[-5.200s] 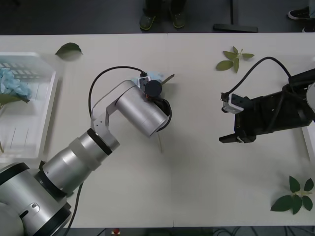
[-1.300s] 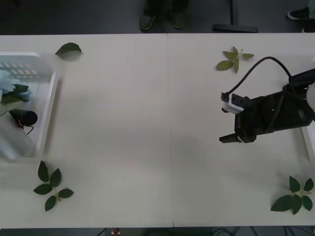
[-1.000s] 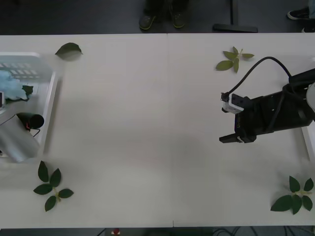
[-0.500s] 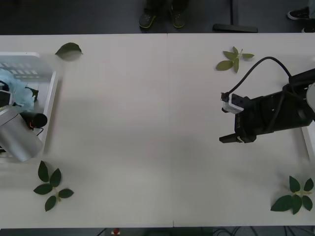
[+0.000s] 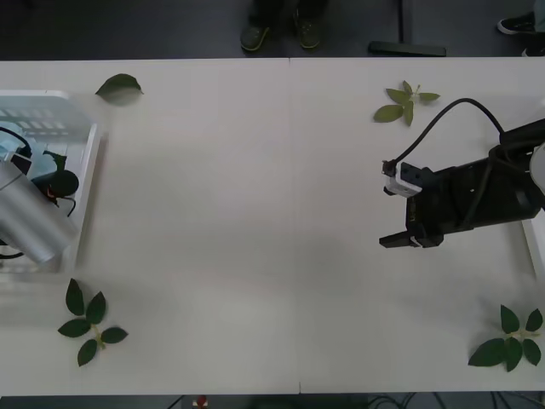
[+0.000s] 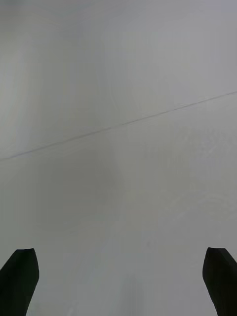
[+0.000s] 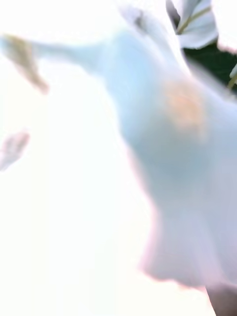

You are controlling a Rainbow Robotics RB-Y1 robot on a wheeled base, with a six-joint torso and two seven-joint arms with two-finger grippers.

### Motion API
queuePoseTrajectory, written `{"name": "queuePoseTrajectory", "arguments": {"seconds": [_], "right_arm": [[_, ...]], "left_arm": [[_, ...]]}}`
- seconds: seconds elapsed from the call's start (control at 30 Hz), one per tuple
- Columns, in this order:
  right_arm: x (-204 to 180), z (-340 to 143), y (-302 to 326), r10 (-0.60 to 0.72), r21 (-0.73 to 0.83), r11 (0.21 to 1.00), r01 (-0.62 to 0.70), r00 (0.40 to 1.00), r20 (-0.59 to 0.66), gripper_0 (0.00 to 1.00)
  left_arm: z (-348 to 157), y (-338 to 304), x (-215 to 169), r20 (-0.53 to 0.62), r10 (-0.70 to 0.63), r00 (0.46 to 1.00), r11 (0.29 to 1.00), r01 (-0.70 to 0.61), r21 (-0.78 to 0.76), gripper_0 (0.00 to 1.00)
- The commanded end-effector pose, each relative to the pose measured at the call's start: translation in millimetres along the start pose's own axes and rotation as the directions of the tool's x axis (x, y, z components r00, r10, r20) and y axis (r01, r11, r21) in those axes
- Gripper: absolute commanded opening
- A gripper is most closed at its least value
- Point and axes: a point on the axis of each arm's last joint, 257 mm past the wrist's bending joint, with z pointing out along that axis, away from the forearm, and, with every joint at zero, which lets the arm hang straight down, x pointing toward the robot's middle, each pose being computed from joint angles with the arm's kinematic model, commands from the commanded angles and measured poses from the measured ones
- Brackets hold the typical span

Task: Place the red flowers into the right box and the blue flowers into the left box. If a person shows an open palm, hand one flower to the person first, then continue sorting.

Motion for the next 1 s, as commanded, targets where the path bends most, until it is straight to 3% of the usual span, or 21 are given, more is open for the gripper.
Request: {"name": "queuePoseTrajectory", "arguments": {"seconds": [0.03, 0.3, 0.5, 0.63, 0.77, 0.87, 1.0], "right_arm": [[-10.9, -5.8, -6.0, -0.044, 0.021, 0.999, 0.043, 0.999, 0.006, 0.97], [-10.9, -5.8, -6.0, -0.044, 0.021, 0.999, 0.043, 0.999, 0.006, 0.97], [-10.9, -5.8, -6.0, -0.044, 0.021, 0.999, 0.043, 0.999, 0.006, 0.97], [-10.9, -5.8, -6.0, -0.044, 0.021, 0.999, 0.043, 0.999, 0.006, 0.97], [-10.9, -5.8, -6.0, -0.044, 0.021, 0.999, 0.043, 0.999, 0.006, 0.97], [-10.9, -5.8, -6.0, -0.044, 0.021, 0.999, 0.043, 0.999, 0.006, 0.97], [-10.9, -5.8, -6.0, -0.044, 0.021, 0.999, 0.043, 0.999, 0.006, 0.97]], "left_arm": [[-30.6, 15.0, -12.7, 0.002, -0.003, 1.0, 0.999, 0.003, 0.046, 1.0], [-122.9, -15.8, -32.2, 0.117, 0.021, 0.993, 0.968, -0.05, 0.248, 1.0], [-176.7, -32.6, -54.1, 0.276, 0.076, 0.958, 0.873, -0.197, 0.445, 1.0], [-202.5, -35.4, -72.5, 0.45, 0.173, 0.876, 0.803, -0.39, 0.451, 1.0], [-225.5, -41.1, -89.6, 0.595, 0.186, 0.782, 0.724, -0.518, 0.455, 1.0], [-243.7, -49.7, -101.7, 0.694, 0.183, 0.697, 0.668, -0.606, 0.432, 1.0], [-274.3, -70.3, -116.6, 0.824, 0.174, 0.539, 0.568, -0.739, 0.364, 1.0]]}}
